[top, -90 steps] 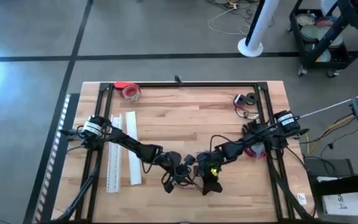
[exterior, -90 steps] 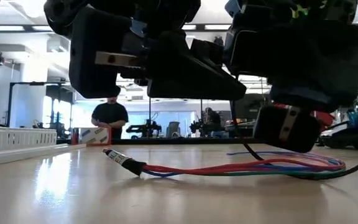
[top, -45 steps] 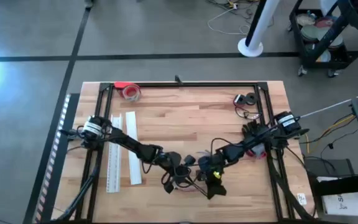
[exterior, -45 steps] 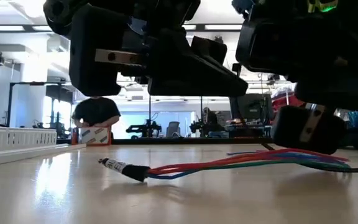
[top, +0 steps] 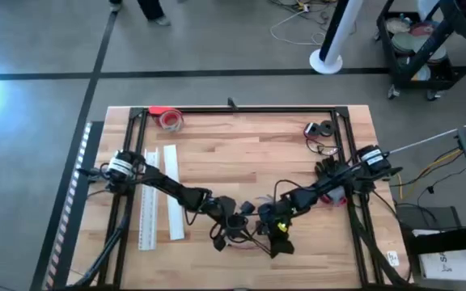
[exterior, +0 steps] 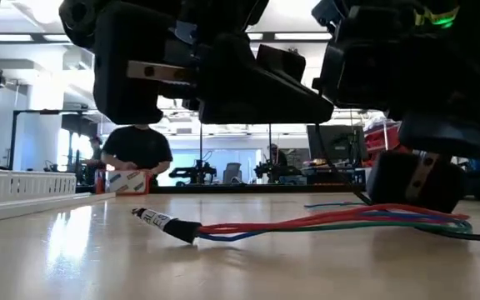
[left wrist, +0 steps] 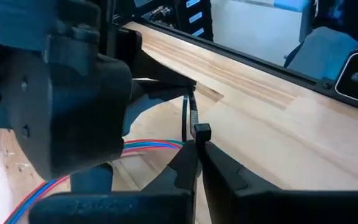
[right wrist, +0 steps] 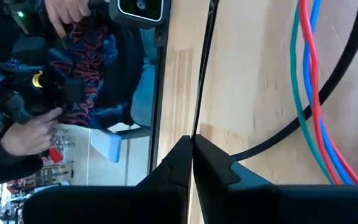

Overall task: Ziptie cables
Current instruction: Wrap the black zip tie around the cables

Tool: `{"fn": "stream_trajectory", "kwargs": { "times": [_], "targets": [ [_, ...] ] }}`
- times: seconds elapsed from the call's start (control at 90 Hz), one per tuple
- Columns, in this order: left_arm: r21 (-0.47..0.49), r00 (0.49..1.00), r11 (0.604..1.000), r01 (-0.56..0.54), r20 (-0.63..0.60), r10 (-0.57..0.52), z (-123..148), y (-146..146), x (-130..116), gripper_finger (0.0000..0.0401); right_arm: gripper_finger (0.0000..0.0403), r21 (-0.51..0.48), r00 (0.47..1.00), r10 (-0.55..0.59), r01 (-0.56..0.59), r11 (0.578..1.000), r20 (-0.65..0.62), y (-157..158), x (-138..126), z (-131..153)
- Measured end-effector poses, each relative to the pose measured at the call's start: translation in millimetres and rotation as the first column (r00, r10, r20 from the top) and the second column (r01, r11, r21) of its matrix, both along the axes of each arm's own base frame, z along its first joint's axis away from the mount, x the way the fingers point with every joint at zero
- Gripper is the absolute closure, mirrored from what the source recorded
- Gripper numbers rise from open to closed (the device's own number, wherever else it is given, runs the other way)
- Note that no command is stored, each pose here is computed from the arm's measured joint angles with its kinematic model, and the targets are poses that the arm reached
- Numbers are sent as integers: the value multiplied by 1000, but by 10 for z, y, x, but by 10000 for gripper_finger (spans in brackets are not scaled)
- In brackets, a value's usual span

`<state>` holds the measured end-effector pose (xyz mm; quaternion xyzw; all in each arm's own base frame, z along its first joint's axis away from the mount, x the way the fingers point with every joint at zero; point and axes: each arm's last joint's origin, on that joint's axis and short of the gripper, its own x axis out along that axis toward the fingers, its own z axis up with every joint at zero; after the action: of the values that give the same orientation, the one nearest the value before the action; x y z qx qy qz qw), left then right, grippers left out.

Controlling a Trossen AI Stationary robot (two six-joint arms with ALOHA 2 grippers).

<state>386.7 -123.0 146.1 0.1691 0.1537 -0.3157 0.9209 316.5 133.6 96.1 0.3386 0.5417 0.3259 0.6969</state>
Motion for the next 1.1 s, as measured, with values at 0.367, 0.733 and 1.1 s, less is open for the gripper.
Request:
{"fn": "stream_trajectory", "kwargs": {
  "times": [0.367, 0.733, 1.1],
  "targets": [
    [6, 1000, 1000, -9, 3, 9, 0, 7, 3, 401, 403, 4, 1000, 4, -4, 1000, 0, 2, -1, 2],
    [23, 1000, 1000, -14, -3, 14, -12, 12, -1, 401, 403, 9, 999, 2, -2, 1000, 36, -14, 25, 19],
    [30, 1000, 1000, -9, 8, 9, -5, 12, 2, 401, 403, 12, 999, -46, 45, 999, 25, -125, 81, 29]
  ]
}}
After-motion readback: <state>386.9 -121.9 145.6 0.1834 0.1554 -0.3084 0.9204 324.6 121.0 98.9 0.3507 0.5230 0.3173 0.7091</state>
